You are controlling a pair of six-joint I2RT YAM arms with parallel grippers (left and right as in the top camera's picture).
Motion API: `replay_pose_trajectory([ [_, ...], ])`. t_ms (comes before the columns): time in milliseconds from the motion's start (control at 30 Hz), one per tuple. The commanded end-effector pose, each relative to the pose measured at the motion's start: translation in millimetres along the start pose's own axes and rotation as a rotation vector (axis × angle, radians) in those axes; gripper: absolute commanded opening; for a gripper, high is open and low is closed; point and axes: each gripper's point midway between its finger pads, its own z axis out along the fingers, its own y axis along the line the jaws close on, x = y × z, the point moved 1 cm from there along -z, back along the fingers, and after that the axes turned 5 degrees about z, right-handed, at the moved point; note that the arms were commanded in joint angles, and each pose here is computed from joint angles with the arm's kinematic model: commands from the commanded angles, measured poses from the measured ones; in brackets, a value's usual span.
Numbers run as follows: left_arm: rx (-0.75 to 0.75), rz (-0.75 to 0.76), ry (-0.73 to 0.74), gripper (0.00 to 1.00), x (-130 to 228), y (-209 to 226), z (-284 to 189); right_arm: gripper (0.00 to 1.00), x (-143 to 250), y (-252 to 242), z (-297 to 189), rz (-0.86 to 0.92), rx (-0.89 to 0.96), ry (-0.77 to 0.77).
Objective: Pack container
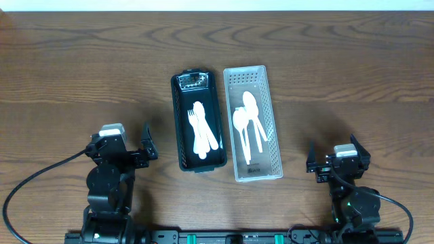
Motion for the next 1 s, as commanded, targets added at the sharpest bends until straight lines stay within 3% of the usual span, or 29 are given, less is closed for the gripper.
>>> replay_pose_trajectory([
  [0,0.004,0.012,-0.014,0.98,-4.0,-0.9,-1.5,0.99,0.5,-1.5,-0.1,0.019,0.006,-0.002],
  [700,-0.039,0.060,-0.014,0.98,-3.9,6.3,-2.0,0.99,0.5,-1.5,-0.1,0.019,0.006,-0.002],
  [967,0.104,0.059,-0.029,0.98,8.1,-10.7,-40.2,0.99,0.6,-1.6,-0.1,0.019,0.006,-0.002],
])
